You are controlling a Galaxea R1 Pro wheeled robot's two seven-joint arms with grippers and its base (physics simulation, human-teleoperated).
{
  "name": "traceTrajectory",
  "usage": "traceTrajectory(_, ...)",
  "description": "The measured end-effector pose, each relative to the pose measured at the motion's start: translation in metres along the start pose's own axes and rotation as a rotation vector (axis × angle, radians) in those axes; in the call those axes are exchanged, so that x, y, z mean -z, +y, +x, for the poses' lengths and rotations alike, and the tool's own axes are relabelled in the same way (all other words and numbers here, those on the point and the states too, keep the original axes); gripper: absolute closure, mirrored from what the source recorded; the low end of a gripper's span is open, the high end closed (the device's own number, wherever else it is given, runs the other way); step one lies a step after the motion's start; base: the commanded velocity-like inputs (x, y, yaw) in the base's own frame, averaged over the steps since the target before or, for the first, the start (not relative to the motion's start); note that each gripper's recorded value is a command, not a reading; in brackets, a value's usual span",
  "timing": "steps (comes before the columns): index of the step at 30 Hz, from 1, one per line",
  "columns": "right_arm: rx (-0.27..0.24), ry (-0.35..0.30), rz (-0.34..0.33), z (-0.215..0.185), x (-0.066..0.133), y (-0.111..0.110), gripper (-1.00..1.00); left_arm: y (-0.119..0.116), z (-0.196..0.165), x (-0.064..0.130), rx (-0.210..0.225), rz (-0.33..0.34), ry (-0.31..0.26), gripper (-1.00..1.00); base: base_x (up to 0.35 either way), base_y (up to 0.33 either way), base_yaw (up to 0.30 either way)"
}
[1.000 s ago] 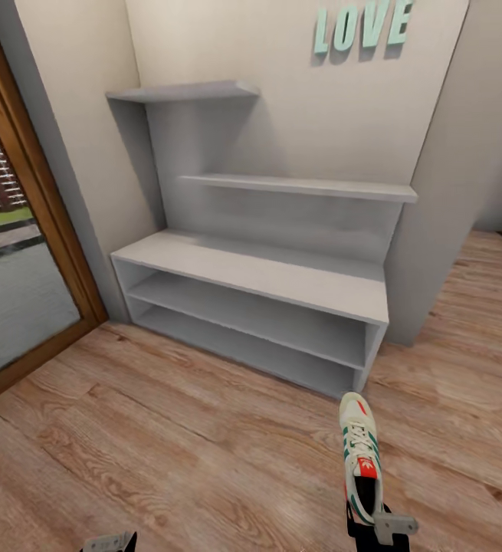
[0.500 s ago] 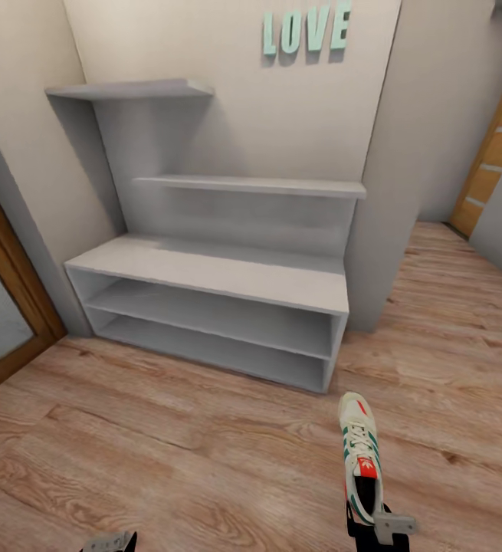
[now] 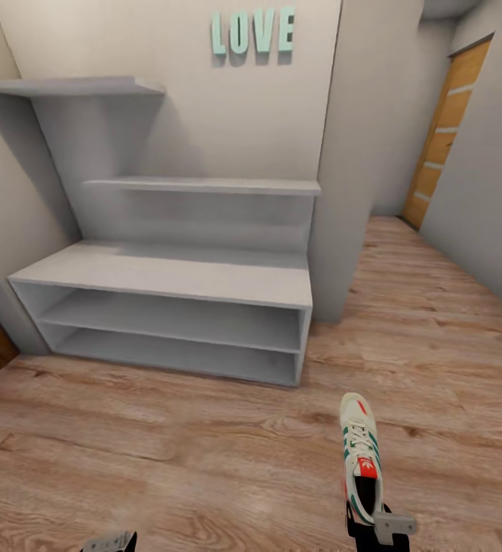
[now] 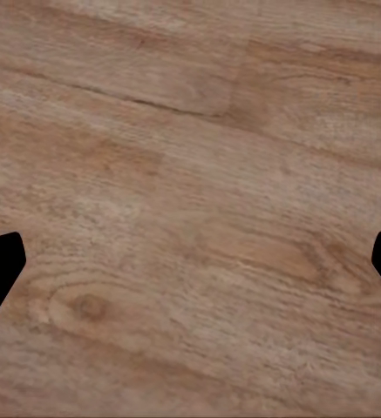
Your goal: Pick up the two gym shoes and the two sandals from the corridor floor and place them onto the hallstand (shoe rack) in the corridor, making sure they are on the rack and not on the floor. Arrange them so the two gym shoes are next to each other and the two sandals are next to each other.
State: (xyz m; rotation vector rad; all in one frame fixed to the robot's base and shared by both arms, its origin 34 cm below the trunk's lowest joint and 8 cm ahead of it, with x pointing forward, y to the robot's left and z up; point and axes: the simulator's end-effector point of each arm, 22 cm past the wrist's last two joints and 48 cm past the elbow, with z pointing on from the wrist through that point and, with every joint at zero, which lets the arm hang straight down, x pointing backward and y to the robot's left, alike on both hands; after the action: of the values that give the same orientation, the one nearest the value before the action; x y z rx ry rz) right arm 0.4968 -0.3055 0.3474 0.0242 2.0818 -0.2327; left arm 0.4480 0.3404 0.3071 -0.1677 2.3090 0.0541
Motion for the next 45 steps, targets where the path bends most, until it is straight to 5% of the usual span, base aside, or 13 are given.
traceTrajectory(45, 0.0, 0.0, 0.0, 0.0, 0.0, 0.0, 1.0, -0.0001, 0.0, 0.0, -0.001, 0.001, 0.0, -1.0, 0.0, 0.0, -0.287)
